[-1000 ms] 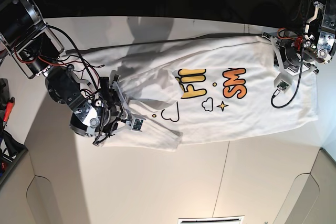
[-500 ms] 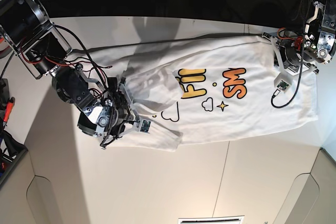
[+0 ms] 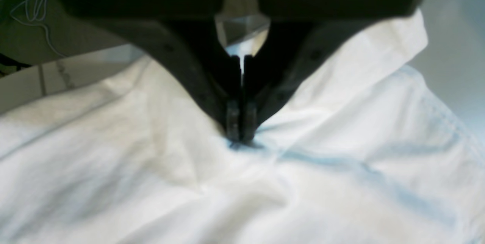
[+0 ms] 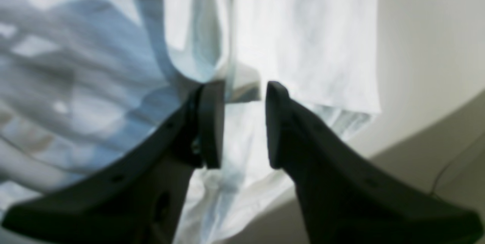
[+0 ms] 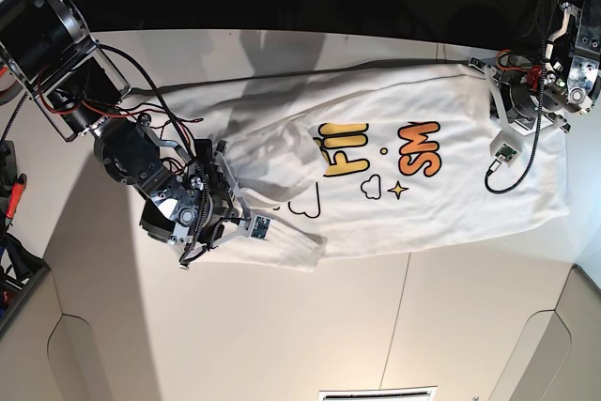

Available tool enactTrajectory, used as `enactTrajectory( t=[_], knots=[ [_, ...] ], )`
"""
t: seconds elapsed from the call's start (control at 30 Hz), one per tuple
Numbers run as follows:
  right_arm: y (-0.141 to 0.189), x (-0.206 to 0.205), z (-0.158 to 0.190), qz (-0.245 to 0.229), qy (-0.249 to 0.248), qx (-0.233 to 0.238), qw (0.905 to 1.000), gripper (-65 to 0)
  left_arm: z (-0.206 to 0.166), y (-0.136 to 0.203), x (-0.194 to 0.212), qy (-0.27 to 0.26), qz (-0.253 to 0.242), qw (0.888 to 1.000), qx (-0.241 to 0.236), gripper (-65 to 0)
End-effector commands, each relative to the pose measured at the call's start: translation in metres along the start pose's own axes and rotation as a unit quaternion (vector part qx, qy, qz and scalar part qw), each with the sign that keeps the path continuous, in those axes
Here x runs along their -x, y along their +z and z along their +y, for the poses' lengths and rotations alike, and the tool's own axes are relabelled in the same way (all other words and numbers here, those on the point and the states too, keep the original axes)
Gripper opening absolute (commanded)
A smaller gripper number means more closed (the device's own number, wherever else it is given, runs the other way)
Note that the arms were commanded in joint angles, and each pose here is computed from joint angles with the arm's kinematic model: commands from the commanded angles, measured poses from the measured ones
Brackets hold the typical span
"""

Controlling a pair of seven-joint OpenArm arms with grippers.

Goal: Layout the t-shirt on the table in an organized manner, then fold the t-shirt properly
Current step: 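Grasp the bunched hem near the right gripper and pull it outward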

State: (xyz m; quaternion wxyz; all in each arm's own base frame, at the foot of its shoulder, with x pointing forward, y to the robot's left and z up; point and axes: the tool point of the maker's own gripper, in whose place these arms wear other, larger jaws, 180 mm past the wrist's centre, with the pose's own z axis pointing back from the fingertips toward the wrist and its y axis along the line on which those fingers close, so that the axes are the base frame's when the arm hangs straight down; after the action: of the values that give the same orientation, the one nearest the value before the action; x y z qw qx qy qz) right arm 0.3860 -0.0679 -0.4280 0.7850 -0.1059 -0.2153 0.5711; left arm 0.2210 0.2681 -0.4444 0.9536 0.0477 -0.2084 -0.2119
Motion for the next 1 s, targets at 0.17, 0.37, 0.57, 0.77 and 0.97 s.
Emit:
enactTrajectory(
  t=[0.17, 0.37, 0.57, 0.77, 0.97],
  knots=[
    [0.011, -0.014, -0.027, -0.019, 0.000, 0.032, 0.9993, -47.4, 0.010, 0.005, -0.009, -0.005, -0.014, 1.000, -0.010, -65.0],
    [0.017, -0.020, -0.038, -0.023, 0.013, 0.053, 0.9982, -40.9, 0.010, 0.005, -0.009, -0.005, -0.014, 1.000, -0.010, -65.0],
    [0.017, -0.020, -0.038, -0.023, 0.013, 0.052, 0.9983, -41.0, 0.010, 0.005, -0.009, -0.005, -0.014, 1.000, -0.010, -65.0],
    [0.018, -0.020, -0.038, -0.023, 0.013, 0.053, 0.9982, -41.0, 0.010, 0.005, -0.009, -0.005, -0.014, 1.000, -0.010, -65.0],
    [0.021, -0.023, -0.049, -0.027, 0.004, 0.068, 0.9973, -41.0, 0.010, 0.005, -0.009, -0.005, -0.014, 1.000, -0.010, -65.0]
  ],
)
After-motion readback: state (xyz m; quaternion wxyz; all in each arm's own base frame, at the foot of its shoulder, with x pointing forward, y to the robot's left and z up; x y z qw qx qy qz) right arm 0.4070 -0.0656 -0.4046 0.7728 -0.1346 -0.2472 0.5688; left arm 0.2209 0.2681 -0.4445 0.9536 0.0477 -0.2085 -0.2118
